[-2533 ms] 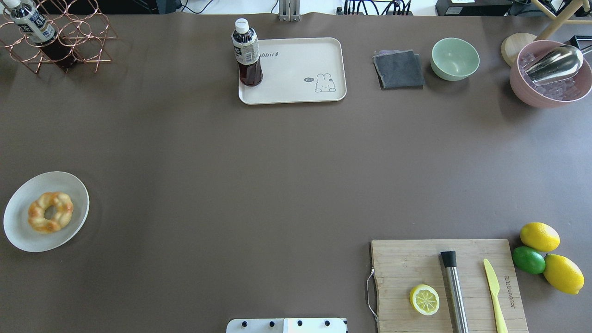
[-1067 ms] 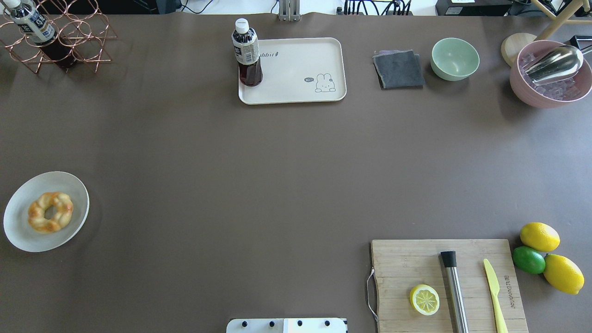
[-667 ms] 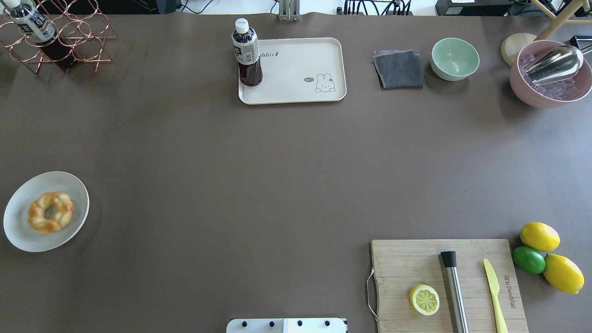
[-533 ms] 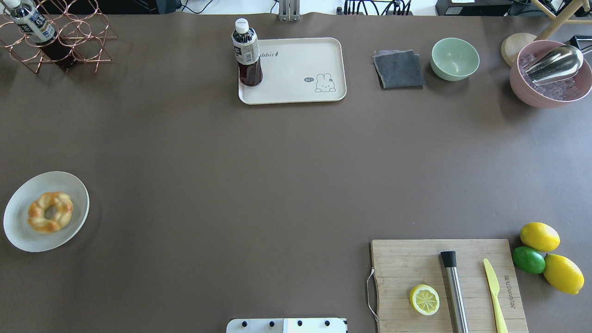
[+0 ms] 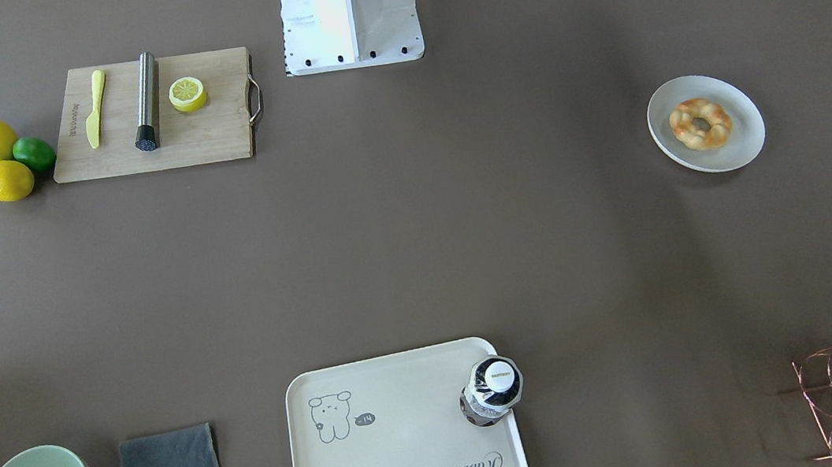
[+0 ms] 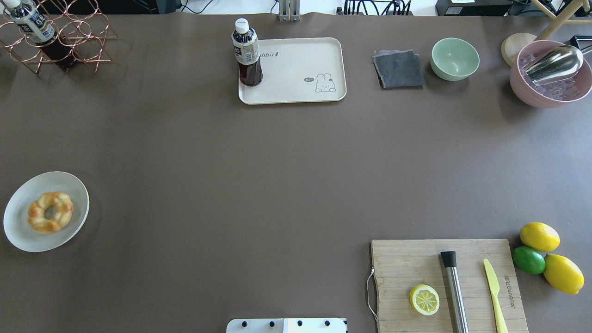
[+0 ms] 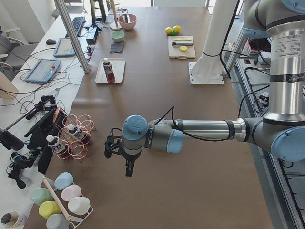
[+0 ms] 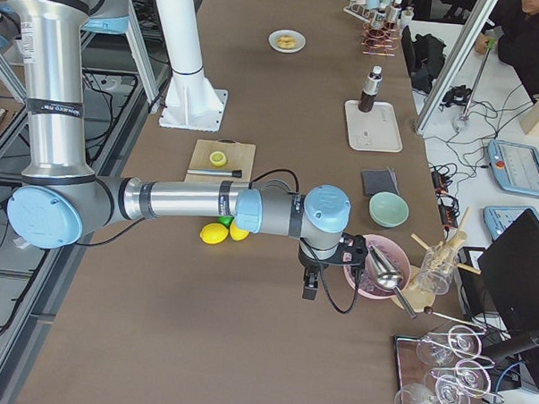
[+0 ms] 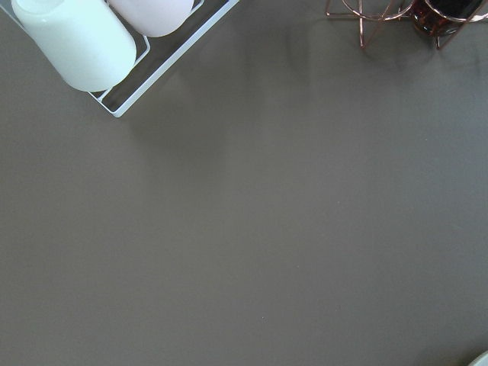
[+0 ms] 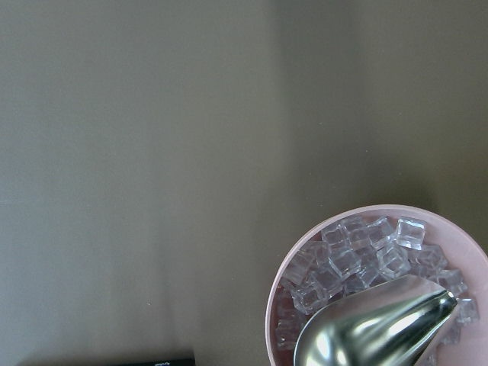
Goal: Place donut on tray
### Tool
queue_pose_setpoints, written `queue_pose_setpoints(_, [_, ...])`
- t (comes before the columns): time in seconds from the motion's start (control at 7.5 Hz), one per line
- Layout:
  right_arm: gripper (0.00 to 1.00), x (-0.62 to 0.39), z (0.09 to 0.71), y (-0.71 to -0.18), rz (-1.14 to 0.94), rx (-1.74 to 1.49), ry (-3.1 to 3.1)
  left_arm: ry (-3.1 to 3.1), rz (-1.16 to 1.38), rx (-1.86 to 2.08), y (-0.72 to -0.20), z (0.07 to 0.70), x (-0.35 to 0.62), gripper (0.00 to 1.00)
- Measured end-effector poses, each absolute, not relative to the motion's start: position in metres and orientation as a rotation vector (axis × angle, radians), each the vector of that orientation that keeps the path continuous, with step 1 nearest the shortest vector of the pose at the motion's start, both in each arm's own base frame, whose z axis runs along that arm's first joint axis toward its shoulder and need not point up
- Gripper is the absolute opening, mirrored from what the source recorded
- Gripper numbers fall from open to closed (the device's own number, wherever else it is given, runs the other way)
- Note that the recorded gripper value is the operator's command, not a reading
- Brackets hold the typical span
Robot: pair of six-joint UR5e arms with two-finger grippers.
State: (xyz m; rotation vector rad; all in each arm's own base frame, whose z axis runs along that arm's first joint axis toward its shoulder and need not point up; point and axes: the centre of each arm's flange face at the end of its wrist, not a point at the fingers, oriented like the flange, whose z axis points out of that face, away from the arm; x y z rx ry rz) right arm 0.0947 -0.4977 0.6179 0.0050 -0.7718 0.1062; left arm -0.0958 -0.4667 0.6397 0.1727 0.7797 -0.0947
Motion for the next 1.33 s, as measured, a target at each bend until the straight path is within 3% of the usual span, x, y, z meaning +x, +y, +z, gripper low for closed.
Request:
queue_pose_setpoints(0.53, [1.00,0.095,0.616,-0.498,0.105,0.011,-0.772,0.784,-0.080,0.204,-0.470,0.617,-0.090,0.98])
queue_pose_setpoints(1.33, [1.00,0.095,0.613,-0.498,0.104,0.016,-0.777,0.899,-0.067,0.179,-0.461,0.574,0.003,0.98])
